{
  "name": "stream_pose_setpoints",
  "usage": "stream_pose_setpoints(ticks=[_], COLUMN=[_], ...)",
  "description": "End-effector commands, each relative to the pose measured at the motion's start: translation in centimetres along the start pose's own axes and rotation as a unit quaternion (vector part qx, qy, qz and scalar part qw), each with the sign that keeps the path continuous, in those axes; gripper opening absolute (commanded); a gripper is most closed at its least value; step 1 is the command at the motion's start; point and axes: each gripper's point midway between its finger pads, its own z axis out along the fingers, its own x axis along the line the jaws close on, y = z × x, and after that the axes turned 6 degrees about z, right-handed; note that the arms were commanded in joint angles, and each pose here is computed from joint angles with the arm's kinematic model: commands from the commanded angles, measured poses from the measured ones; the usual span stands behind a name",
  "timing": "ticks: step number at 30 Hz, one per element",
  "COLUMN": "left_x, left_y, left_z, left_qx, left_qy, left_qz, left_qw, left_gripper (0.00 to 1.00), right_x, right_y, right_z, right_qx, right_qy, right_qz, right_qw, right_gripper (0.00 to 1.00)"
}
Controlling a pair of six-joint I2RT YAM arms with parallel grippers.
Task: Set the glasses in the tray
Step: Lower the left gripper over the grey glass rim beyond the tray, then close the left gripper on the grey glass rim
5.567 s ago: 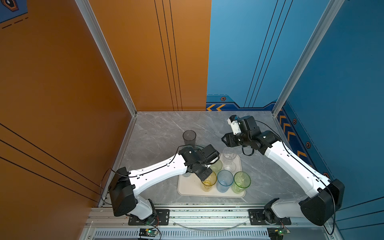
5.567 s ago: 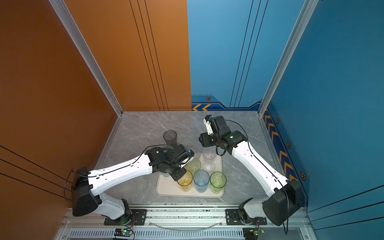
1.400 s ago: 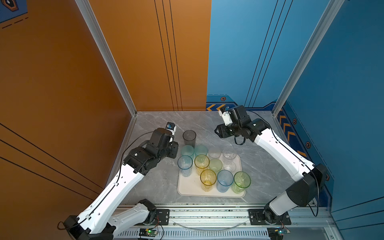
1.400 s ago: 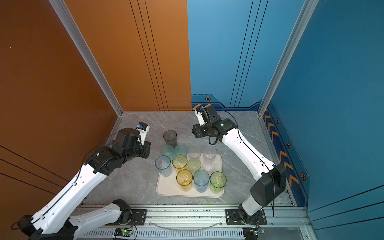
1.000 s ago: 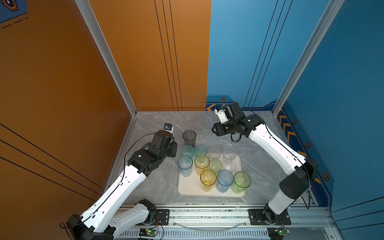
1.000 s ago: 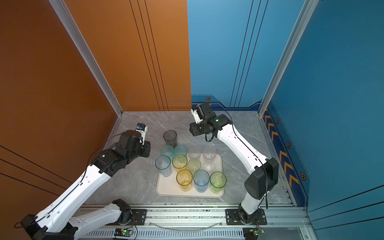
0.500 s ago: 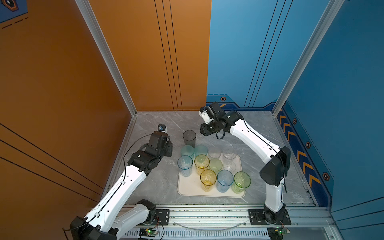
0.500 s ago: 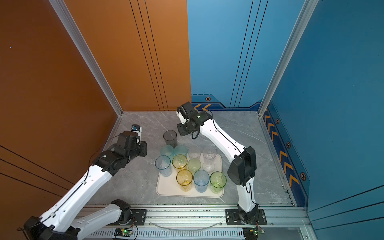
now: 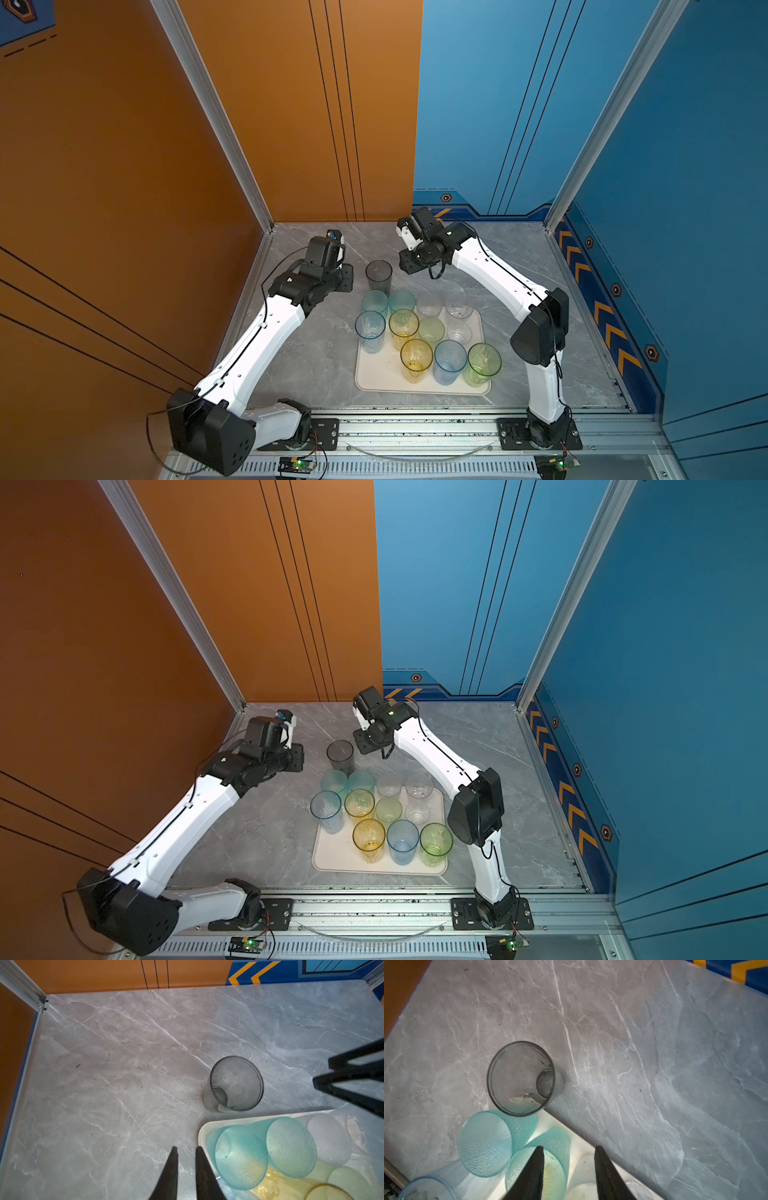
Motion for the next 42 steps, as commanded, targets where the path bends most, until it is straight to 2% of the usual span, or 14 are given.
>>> stream_pose_setpoints(ticks=[1, 8, 17, 23, 42], left_x=[-1.4, -3.2, -3.9, -3.4, -3.5], left_y=[0.6, 0.6, 0.4, 0.3, 0.0], left_z=[0.9, 3.9, 6.2, 7.4, 10.8], left_qx=[0.03, 0.079, 0.104, 0.127, 0.171], left_qy=[-0.049, -0.106, -0.107, -0.074, -0.049], left_qz=[0.015, 0.015, 0.024, 0.044, 0.075], left_qw=[0.998, 0.991, 0.988, 0.988, 0.981], left_gripper=[0.18, 0.18, 0.2, 0.23, 0.23], right_x=[-1.9, -6.8, -10.8, -11.8, -12.9], right_y=[0.5, -2.2, -4.5, -5.1, -5.5], right_z=[-4.1, -6.6, -8.5, -8.7, -9.0], right_qx=[-0.039, -0.059, -0.08, -0.081, -0.089], right_qy=[-0.01, -0.018, -0.027, -0.027, -0.022], right_qz=[0.017, 0.076, 0.123, 0.132, 0.14], right_qw=[0.999, 0.995, 0.989, 0.988, 0.986], right_gripper=[0.4, 0.41, 0.42, 0.43, 0.43])
